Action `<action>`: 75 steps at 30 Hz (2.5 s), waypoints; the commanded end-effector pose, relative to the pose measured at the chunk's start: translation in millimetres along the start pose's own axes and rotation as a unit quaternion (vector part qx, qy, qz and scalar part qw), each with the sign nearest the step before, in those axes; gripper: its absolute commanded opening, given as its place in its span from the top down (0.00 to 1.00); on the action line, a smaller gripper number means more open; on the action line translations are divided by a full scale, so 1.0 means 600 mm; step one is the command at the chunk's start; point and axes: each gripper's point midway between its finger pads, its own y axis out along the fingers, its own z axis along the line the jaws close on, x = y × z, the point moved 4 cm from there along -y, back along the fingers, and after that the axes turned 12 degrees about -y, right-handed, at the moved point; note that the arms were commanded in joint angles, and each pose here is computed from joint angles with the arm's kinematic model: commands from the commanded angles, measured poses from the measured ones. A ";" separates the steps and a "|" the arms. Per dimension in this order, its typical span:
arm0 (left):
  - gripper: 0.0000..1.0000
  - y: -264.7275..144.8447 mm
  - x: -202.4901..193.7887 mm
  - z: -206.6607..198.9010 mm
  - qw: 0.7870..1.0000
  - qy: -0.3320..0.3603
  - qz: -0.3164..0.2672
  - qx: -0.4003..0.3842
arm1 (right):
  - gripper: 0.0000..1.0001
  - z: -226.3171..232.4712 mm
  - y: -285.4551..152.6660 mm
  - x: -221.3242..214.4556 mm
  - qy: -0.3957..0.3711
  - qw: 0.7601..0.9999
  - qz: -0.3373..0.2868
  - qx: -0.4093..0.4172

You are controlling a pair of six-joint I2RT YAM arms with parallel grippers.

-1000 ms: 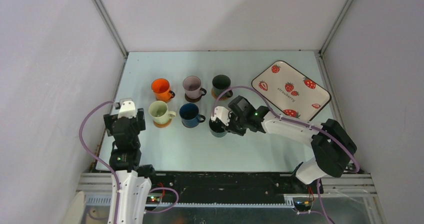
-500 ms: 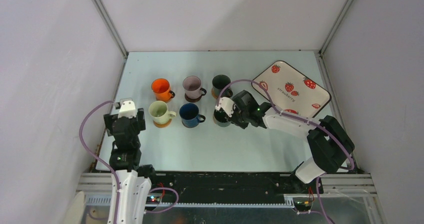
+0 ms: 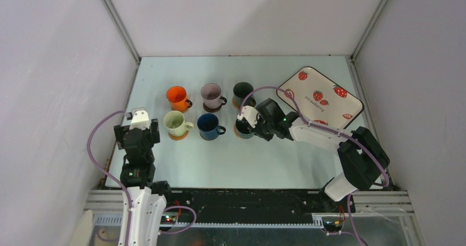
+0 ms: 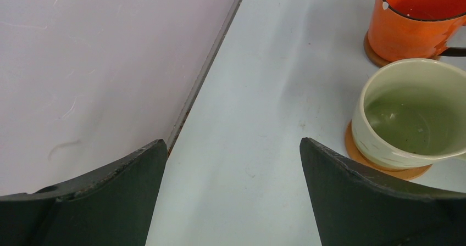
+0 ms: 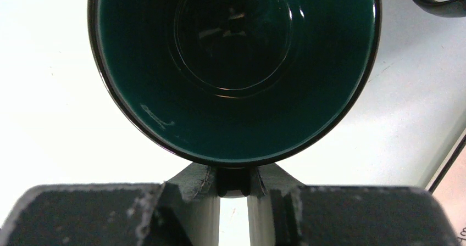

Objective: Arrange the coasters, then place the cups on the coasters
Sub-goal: Place the cup on the coaster.

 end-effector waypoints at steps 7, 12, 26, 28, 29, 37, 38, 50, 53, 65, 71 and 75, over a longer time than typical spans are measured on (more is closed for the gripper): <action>0.02 0.001 0.019 0.005 1.000 -0.004 -0.019 0.009 | 1.00 -0.019 -0.007 0.043 -0.003 0.998 -0.054 -0.022; 0.02 0.001 0.018 0.006 1.000 -0.003 -0.019 0.012 | 1.00 -0.018 -0.009 0.044 -0.008 0.998 -0.055 -0.022; 0.02 0.010 0.009 0.010 1.000 0.009 -0.001 0.026 | 1.00 -0.040 -0.065 0.043 -0.053 0.995 -0.051 -0.062; 0.02 0.010 0.010 0.009 1.000 0.008 -0.001 0.026 | 1.00 -0.044 -0.077 0.044 -0.038 0.995 -0.065 -0.059; 0.02 0.010 0.010 0.009 1.000 0.009 0.001 0.025 | 1.00 -0.046 -0.083 0.045 -0.032 0.995 -0.076 -0.054; 0.02 0.010 0.010 0.009 1.000 0.008 0.002 0.026 | 1.00 -0.058 -0.094 0.038 0.005 0.995 -0.092 -0.048; 0.02 0.010 0.010 0.010 1.000 0.008 0.003 0.027 | 1.00 -0.058 -0.095 0.039 0.005 0.994 -0.094 -0.047; 0.02 0.011 0.010 0.009 1.000 0.008 0.001 0.026 | 1.00 -0.052 -0.089 0.039 0.006 0.995 -0.094 -0.036; 0.02 0.011 0.010 0.008 1.000 0.008 0.001 0.024 | 1.00 -0.050 -0.085 0.038 0.005 0.995 -0.091 -0.033; 0.02 0.010 0.011 0.007 1.000 0.007 -0.002 0.020 | 1.00 -0.041 -0.069 0.037 -0.007 0.997 -0.078 -0.027; 0.02 0.011 0.009 0.004 1.000 0.009 0.001 0.015 | 1.00 -0.038 -0.062 0.036 -0.012 0.997 -0.072 -0.025; 0.02 0.013 0.007 0.003 1.000 0.010 0.004 0.014 | 1.00 -0.034 -0.058 0.034 -0.018 0.997 -0.066 -0.021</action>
